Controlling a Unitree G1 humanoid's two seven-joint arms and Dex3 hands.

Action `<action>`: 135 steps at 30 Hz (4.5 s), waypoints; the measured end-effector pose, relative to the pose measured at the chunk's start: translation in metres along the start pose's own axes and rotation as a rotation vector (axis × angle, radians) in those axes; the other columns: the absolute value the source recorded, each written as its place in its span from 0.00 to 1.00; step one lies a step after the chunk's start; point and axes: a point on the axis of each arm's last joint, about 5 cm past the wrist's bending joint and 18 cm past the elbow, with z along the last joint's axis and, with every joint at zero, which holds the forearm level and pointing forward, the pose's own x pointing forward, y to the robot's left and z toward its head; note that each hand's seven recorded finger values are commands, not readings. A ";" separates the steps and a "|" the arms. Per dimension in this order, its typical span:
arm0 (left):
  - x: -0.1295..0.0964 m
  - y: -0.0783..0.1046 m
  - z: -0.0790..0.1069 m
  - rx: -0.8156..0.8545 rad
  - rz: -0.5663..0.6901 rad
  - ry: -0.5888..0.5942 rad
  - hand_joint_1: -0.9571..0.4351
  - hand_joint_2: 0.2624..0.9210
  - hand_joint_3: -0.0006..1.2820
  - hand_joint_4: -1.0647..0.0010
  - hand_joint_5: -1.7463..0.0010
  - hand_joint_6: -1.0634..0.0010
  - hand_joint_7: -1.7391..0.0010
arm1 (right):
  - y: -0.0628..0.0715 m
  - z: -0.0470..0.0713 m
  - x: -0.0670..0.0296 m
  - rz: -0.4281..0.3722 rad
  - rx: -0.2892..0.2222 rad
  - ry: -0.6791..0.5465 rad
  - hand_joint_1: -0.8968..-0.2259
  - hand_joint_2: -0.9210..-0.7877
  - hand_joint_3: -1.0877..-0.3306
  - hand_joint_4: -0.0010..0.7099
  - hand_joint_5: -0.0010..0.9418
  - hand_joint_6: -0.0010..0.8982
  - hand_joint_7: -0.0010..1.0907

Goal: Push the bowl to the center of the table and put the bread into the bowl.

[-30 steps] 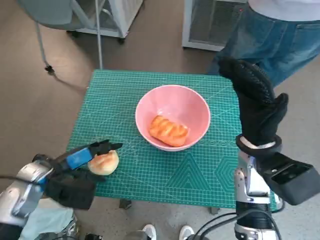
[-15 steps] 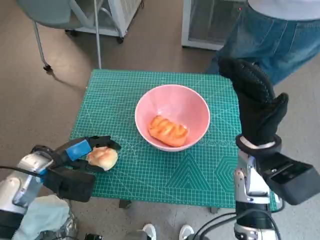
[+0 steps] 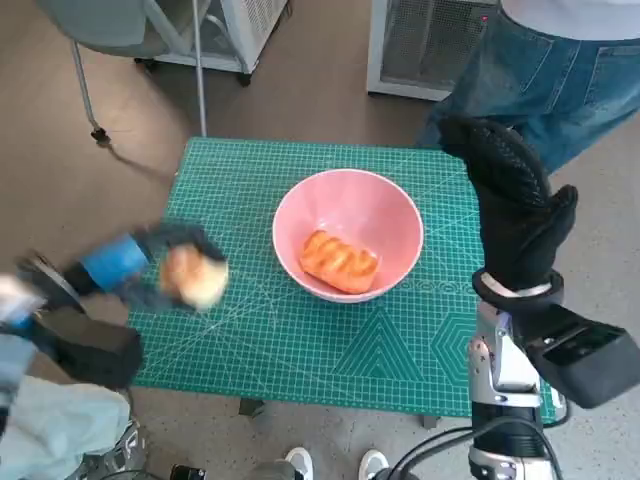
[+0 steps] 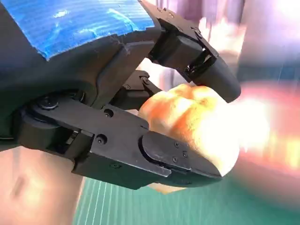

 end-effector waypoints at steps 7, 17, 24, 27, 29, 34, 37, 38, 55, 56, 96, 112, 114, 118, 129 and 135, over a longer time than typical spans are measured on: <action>0.028 0.012 0.012 0.057 0.302 -0.160 0.69 1.00 0.11 0.44 0.29 0.47 0.28 | 0.000 -0.001 0.0010 -0.002 -0.001 -0.004 0.46 0.00 0.40 0.36 0.05 0.00 0.64; 0.073 -0.002 0.039 0.079 0.346 -0.295 0.69 1.00 0.12 0.45 0.27 0.49 0.28 | 0.000 -0.001 0.0010 0.003 -0.002 -0.011 0.46 0.00 0.40 0.36 0.06 0.00 0.64; 0.101 -0.012 0.055 0.063 0.299 -0.337 0.69 1.00 0.11 0.46 0.28 0.47 0.28 | -0.001 -0.001 0.0004 0.010 -0.006 -0.014 0.46 0.00 0.40 0.36 0.06 0.00 0.64; 0.111 -0.016 0.060 0.060 0.271 -0.340 0.69 1.00 0.11 0.46 0.28 0.47 0.28 | -0.002 -0.001 0.0001 0.012 -0.007 -0.018 0.46 0.00 0.40 0.36 0.06 0.00 0.65; 0.116 -0.020 0.062 0.060 0.248 -0.340 0.69 1.00 0.11 0.47 0.28 0.46 0.28 | -0.003 0.000 -0.0002 0.009 -0.006 -0.019 0.46 0.00 0.41 0.36 0.06 0.00 0.65; 0.127 -0.031 0.067 0.032 0.189 -0.322 0.60 1.00 0.17 0.52 0.40 0.54 0.21 | -0.004 0.000 -0.0014 0.006 -0.010 -0.021 0.46 0.00 0.41 0.36 0.06 0.00 0.65; 0.132 -0.036 0.069 0.027 0.124 -0.293 0.54 0.93 0.13 0.54 0.71 0.63 0.47 | -0.004 0.000 -0.0021 0.005 -0.010 -0.022 0.46 0.00 0.41 0.36 0.06 0.00 0.65; 0.133 -0.038 0.070 0.027 0.098 -0.281 0.53 0.91 0.09 0.60 0.81 0.68 0.62 | -0.004 0.000 -0.0023 0.004 -0.009 -0.024 0.45 0.00 0.42 0.36 0.06 0.00 0.65; 0.131 -0.032 0.073 -0.100 -0.175 -0.116 0.48 0.90 0.01 0.87 1.00 0.77 0.94 | -0.008 0.001 -0.0072 -0.014 0.000 -0.024 0.46 0.00 0.44 0.37 0.07 0.00 0.65; 0.131 -0.031 0.073 -0.121 -0.172 -0.118 0.48 0.90 0.00 0.88 1.00 0.76 0.94 | -0.008 0.001 -0.0072 -0.014 0.000 -0.024 0.46 0.00 0.44 0.37 0.07 0.00 0.65; 0.076 -0.079 0.087 -1.241 0.677 -0.323 0.69 1.00 0.19 0.78 1.00 0.67 0.97 | 0.006 0.005 0.0109 0.043 -0.001 -0.058 0.48 0.00 0.41 0.35 0.07 0.00 0.64; 0.068 -0.084 0.086 -1.222 0.659 -0.360 0.73 1.00 0.23 0.81 1.00 0.69 0.99 | 0.010 0.004 0.0189 0.069 -0.047 -0.071 0.50 0.00 0.36 0.37 0.08 0.00 0.62; 0.067 -0.084 0.086 -1.223 0.657 -0.363 0.72 1.00 0.23 0.81 1.00 0.68 0.99 | 0.010 0.004 0.0197 0.072 -0.056 -0.072 0.51 0.00 0.36 0.37 0.08 0.00 0.62; 0.067 -0.084 0.084 -1.226 0.655 -0.362 0.72 1.00 0.23 0.81 1.00 0.68 0.99 | 0.009 0.004 0.0219 0.076 -0.068 -0.075 0.51 0.00 0.36 0.37 0.08 0.00 0.62; 0.066 -0.085 0.082 -1.229 0.652 -0.346 0.71 1.00 0.23 0.80 1.00 0.68 0.99 | 0.008 0.002 0.0230 0.067 -0.069 -0.063 0.51 0.00 0.36 0.38 0.09 0.00 0.63; 0.067 -0.087 0.081 -1.237 0.646 -0.339 0.71 1.00 0.23 0.80 1.00 0.68 0.99 | 0.008 0.001 0.0231 0.065 -0.069 -0.062 0.51 0.00 0.37 0.39 0.09 0.00 0.64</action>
